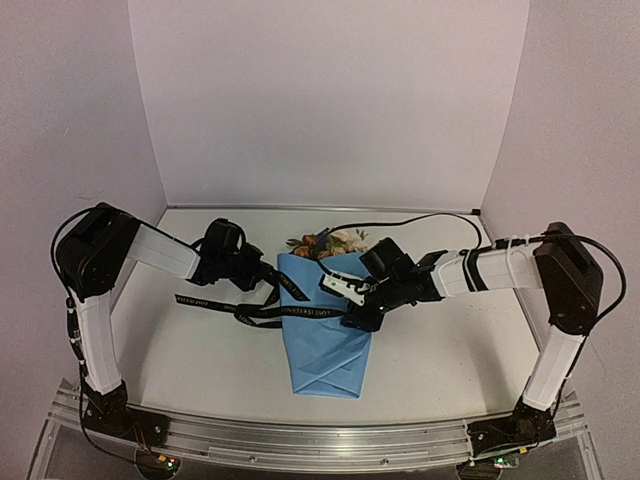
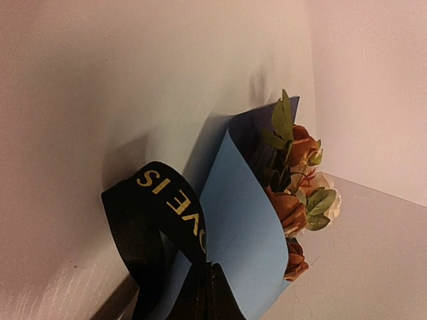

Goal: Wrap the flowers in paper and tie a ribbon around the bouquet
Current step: Cross the ribbon over the folded bouquet.

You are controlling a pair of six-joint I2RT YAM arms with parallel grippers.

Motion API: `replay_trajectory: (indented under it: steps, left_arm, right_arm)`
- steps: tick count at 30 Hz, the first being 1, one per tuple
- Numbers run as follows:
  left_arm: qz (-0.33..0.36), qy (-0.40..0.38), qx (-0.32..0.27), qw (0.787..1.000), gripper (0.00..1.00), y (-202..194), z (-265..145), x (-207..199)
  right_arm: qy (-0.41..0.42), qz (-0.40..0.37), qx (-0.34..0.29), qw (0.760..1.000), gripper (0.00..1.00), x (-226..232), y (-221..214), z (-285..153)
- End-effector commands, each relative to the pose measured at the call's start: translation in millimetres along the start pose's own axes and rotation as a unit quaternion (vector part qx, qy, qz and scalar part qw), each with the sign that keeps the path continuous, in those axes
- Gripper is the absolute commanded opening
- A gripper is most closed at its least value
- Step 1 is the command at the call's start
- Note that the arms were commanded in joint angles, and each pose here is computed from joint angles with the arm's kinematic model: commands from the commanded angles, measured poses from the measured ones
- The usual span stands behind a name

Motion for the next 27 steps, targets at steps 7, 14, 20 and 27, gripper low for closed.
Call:
replay_trajectory:
  steps: [7, 14, 20, 27]
  left_arm:
    - [0.100, -0.039, 0.027, 0.994, 0.00, -29, -28, -58]
    - [0.120, -0.023, 0.045, 0.991, 0.00, -47, -10, -53]
    - [0.133, -0.016, 0.059, 0.989, 0.00, -66, 0, -54]
    - [0.152, 0.005, 0.078, 0.985, 0.00, -90, 3, -47]
  right_arm:
    - [-0.027, -0.008, -0.017, 0.999, 0.01, -11, 16, -6]
    - [-0.042, 0.002, -0.059, 0.997, 0.00, -10, 32, -19]
    - [-0.067, 0.012, -0.084, 0.994, 0.00, -17, 43, -26]
    - [-0.129, 0.027, -0.074, 0.988, 0.00, -42, 46, -20]
Point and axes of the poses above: each gripper's point midway between its finger pads, its own z axis out along the fingers, its own x axis along the line the jaws close on, y = z × x, the point moved 2 cm from there along -z, back along the fingers, and after that the axes turned 10 degrees about -z, right-handed, at the moved point
